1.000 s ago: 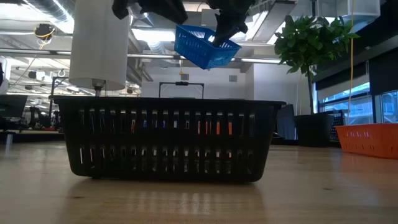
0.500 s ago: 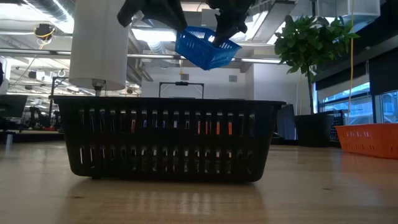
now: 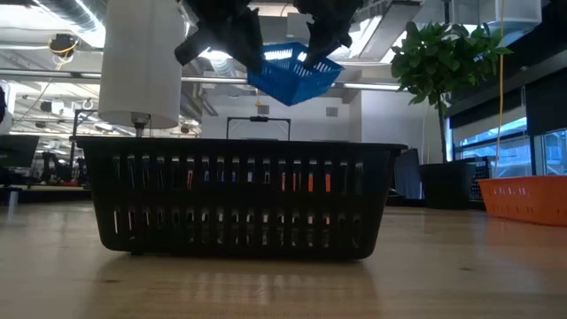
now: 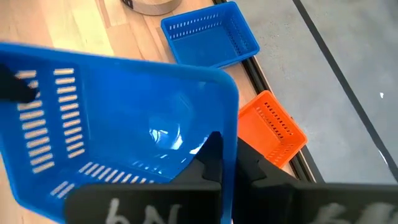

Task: Stack baskets by color
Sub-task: Stack the blue basket on top of the blue basket on the table

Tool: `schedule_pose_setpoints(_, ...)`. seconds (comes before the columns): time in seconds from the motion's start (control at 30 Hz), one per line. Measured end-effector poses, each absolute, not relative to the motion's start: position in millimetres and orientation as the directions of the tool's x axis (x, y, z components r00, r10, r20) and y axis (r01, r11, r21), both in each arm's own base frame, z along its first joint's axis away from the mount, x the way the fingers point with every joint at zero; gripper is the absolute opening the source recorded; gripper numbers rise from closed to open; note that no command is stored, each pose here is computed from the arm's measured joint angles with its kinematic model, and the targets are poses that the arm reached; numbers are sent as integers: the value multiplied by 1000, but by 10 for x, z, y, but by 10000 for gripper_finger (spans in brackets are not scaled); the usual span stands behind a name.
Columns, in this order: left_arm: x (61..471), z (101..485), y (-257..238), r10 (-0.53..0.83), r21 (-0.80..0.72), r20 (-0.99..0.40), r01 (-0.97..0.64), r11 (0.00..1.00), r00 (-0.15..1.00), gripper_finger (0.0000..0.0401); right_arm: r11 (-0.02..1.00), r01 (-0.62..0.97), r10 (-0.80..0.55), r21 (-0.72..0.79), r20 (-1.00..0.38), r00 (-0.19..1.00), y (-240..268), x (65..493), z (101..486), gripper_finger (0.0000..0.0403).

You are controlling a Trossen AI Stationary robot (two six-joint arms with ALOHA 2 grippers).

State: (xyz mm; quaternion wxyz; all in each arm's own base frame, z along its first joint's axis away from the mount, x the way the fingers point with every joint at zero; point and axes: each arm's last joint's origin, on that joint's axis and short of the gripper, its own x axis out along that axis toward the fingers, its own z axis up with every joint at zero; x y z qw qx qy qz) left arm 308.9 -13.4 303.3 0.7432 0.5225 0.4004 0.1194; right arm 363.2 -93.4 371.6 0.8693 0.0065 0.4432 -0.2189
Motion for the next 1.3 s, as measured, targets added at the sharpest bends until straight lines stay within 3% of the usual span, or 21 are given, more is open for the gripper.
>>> schedule_pose_setpoints(0.13, 3106, 3018, -139, 590, 870, -475, 246, 428, 654, 63, 906, 383, -372, -181, -773, 514, -934, 3633, 3717, 0)
schedule_pose_setpoints(0.33, 3102, 3017, -140, 581, 869, -481, 269, 415, 656, 7, 911, 371, -364, -180, -775, 517, -929, 3636, 3716, 0)
schedule_pose_setpoints(0.73, 3097, 3023, -171, 574, 861, -480, 230, 453, 663, 1, 930, 336, -321, -151, -779, 538, -921, 3641, 3720, 24)
schedule_pose_setpoints(1.03, 3090, 3011, -179, 537, 834, -507, 228, 502, 674, 0, 943, 284, -305, -171, -783, 542, -912, 3642, 3718, 27)
schedule_pose_setpoints(1.2, 3088, 3015, -182, 525, 829, -511, 227, 512, 681, 0, 949, 267, -294, -169, -784, 547, -913, 3643, 3718, 5)
schedule_pose_setpoints(1.3, 3088, 3014, -183, 523, 828, -512, 229, 512, 681, 0, 950, 257, -292, -175, -784, 548, -911, 3644, 3719, 17)
